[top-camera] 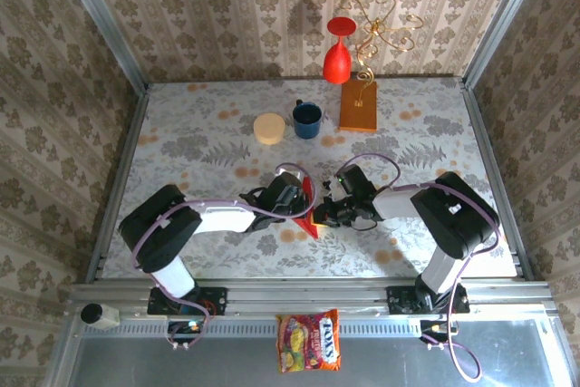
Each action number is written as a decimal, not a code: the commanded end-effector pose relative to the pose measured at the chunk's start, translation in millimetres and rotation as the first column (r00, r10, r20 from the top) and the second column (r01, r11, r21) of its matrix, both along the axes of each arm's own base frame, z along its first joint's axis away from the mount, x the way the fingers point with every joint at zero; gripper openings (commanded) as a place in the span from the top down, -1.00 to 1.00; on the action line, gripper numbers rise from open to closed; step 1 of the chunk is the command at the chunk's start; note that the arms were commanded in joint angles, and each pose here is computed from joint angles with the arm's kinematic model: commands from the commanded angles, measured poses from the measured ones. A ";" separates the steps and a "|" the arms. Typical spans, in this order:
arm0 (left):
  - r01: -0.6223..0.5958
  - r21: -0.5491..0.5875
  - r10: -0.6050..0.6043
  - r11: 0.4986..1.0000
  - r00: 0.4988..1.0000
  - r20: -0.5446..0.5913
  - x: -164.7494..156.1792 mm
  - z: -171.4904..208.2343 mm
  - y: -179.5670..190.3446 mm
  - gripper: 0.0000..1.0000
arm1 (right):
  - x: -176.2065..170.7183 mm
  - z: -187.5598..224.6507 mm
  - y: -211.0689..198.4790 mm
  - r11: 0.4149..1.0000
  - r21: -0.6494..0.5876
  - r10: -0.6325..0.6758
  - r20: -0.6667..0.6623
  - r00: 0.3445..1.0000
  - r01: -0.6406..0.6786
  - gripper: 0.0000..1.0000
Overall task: Fold a paper plane with a square sheet of paper (pick it up from the middle)
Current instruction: Fourth fold the wing at the center of the table.
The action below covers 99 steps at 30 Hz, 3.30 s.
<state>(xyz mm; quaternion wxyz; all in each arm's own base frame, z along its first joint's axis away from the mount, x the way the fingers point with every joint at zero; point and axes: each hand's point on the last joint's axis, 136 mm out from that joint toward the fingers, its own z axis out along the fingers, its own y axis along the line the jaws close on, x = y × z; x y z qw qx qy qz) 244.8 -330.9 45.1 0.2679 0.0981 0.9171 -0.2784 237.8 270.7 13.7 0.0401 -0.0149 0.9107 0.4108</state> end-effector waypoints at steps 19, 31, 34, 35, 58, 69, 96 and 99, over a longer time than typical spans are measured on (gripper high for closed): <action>-0.046 0.026 0.043 0.999 0.994 0.105 8.0 30.3 24.5 1.00 | -16.2 -39.4 -25.2 0.990 -0.025 -0.138 -0.055 0.989 0.137 1.00; -0.002 0.073 -0.006 0.997 0.995 0.100 8.7 5.4 28.4 1.00 | -22.3 -49.0 -27.8 0.987 -0.015 -0.159 -0.081 0.984 0.158 1.00; 0.008 0.061 -0.014 0.998 0.994 0.104 11.9 5.1 24.8 1.00 | -22.2 -49.4 -28.0 0.987 -0.015 -0.158 -0.082 0.984 0.158 1.00; 0.012 0.057 -0.018 0.998 0.994 0.104 12.9 4.7 23.6 1.00 | -23.2 -49.7 -28.5 0.987 -0.016 -0.158 -0.084 0.984 0.157 1.00; 0.061 0.007 -0.061 0.998 0.990 0.125 24.7 11.7 -1.1 1.00 | -23.3 -50.8 -30.1 0.987 -0.016 -0.160 -0.086 0.983 0.159 1.00; 0.069 0.017 -0.071 0.997 0.989 0.127 34.3 4.5 -6.7 1.00 | -23.5 -51.6 -32.2 0.986 -0.017 -0.164 -0.088 0.982 0.163 1.00; 0.055 0.045 -0.059 0.997 0.995 0.079 38.9 -28.4 -2.1 1.00 | -17.4 -35.2 -25.8 0.991 0.024 -0.130 -0.073 0.989 0.132 0.65; 0.046 0.062 -0.050 0.997 0.997 0.064 35.3 -35.7 4.0 1.00 | -10.4 -14.9 -32.1 0.992 0.016 -0.126 -0.021 0.992 0.127 0.49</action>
